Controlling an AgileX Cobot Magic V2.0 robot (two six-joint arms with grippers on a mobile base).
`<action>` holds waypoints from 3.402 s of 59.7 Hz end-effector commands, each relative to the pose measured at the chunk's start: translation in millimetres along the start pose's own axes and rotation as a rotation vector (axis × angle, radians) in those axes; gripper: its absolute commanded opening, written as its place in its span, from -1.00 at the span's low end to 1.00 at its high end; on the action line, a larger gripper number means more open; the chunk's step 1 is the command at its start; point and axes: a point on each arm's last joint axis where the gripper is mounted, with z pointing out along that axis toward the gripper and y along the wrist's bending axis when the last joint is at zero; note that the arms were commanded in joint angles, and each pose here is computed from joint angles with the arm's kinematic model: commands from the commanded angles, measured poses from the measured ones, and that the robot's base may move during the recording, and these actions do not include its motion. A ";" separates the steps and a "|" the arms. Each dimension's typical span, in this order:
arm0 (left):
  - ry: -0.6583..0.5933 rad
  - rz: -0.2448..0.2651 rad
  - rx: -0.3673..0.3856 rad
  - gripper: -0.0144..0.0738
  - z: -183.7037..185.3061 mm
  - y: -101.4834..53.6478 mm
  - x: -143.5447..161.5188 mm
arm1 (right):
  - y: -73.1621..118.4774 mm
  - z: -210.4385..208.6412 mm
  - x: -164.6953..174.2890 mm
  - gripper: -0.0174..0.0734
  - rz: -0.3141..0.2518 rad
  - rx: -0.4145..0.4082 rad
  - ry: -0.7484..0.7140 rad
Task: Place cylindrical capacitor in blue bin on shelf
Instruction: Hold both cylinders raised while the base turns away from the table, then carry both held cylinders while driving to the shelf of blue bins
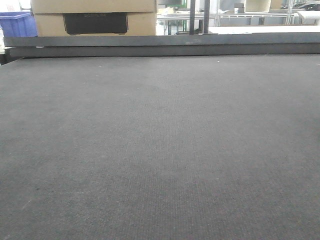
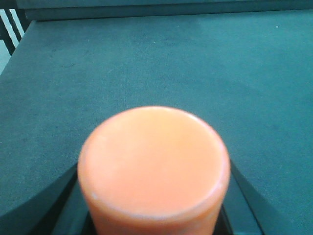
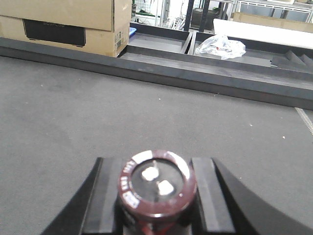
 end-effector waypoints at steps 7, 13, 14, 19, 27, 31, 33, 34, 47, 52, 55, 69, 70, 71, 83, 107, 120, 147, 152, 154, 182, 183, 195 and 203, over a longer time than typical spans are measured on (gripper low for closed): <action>-0.021 0.001 0.008 -0.92 -1.4 -1.0 -2.1 | -0.9 -1.4 -3.4 -0.67 -0.013 0.011 -0.039; -0.021 0.001 0.008 -0.92 -1.4 -1.0 -2.1 | -0.9 -1.4 -3.4 -0.67 -0.013 0.011 -0.039; -0.021 0.001 0.008 -0.92 -1.4 -1.0 -2.1 | -0.9 -1.4 -3.4 -0.67 -0.013 0.011 -0.039; -0.021 0.001 0.008 -0.92 -1.4 -1.0 -2.1 | -0.9 -1.4 -3.4 -0.67 -0.013 0.011 -0.039; -0.021 0.001 0.008 -0.92 -1.4 -1.0 -2.1 | -0.9 -1.4 -3.4 -0.67 -0.013 0.011 -0.039; -0.021 0.001 0.008 -0.92 -1.4 -1.0 -2.1 | -0.9 -1.4 -3.4 -0.67 -0.013 0.011 -0.039; -0.021 0.001 0.008 -0.92 -1.4 -1.0 -2.1 | -0.9 -1.4 -3.4 -0.67 -0.013 0.011 -0.039; -0.021 0.001 0.008 -0.92 -1.4 -1.0 -2.1 | -0.9 -1.4 -3.4 -0.67 -0.013 0.011 -0.039; -0.021 0.001 0.008 -0.92 -1.4 -1.0 -2.1 | -0.9 -1.4 -3.6 -0.67 -0.013 0.011 -0.041; -0.021 0.001 0.008 -0.92 -1.4 -1.0 -2.1 | -0.9 -1.4 -3.6 -0.67 -0.013 0.011 -0.041; -0.021 0.001 0.008 -0.92 -1.4 -1.0 -2.1 | -0.9 -1.4 -3.6 -0.67 -0.013 0.011 -0.041; -0.021 0.001 0.008 -0.92 -1.4 -1.0 -2.1 | -0.9 -1.4 -3.6 -0.67 -0.013 0.011 -0.041; -0.021 0.001 0.008 -0.92 -1.4 -1.0 -2.1 | -0.9 -1.4 -3.6 -0.67 -0.013 0.011 -0.041; -0.021 0.001 0.008 -0.92 -1.4 -1.0 -2.1 | -0.9 -1.4 -3.6 -0.67 -0.013 0.011 -0.041; -0.021 0.001 0.008 -0.92 -1.4 -1.0 -2.1 | -0.9 -1.4 -3.6 -0.67 -0.013 0.011 -0.041; -0.021 0.001 0.008 -0.92 -1.4 -1.0 -2.1 | -0.9 -1.4 -3.6 -0.67 -0.013 0.011 -0.041; -0.021 0.001 0.008 -0.92 -1.4 -1.0 -2.1 | -0.9 -1.4 -3.6 -0.67 -0.013 0.011 -0.041; -0.021 0.001 0.008 -0.92 -1.4 -1.0 -2.1 | -0.9 -1.4 -3.6 -0.67 -0.013 0.011 -0.041; -0.021 0.001 0.008 -0.92 -1.4 -1.0 -2.1 | -0.9 -1.4 -3.6 -0.67 -0.013 0.011 -0.041; -0.021 0.001 0.008 -0.92 -1.4 -1.0 -2.1 | -0.9 -1.4 -3.6 -0.67 -0.013 0.011 -0.041; -0.021 0.001 0.008 -0.92 -1.4 -1.0 -2.1 | -0.9 -1.4 -3.6 -0.67 -0.013 0.011 -0.041; -0.021 0.001 0.008 -0.92 -1.4 -1.0 -2.1 | -0.9 -1.4 -3.6 -0.67 -0.013 0.011 -0.041; -0.021 0.001 0.008 -0.92 -1.4 -1.0 -2.1 | -0.9 -1.4 -3.6 -0.67 -0.013 0.011 -0.041; -0.021 0.001 0.008 -0.92 -1.4 -1.0 -2.1 | -0.9 -1.4 -3.6 -0.67 -0.013 0.011 -0.041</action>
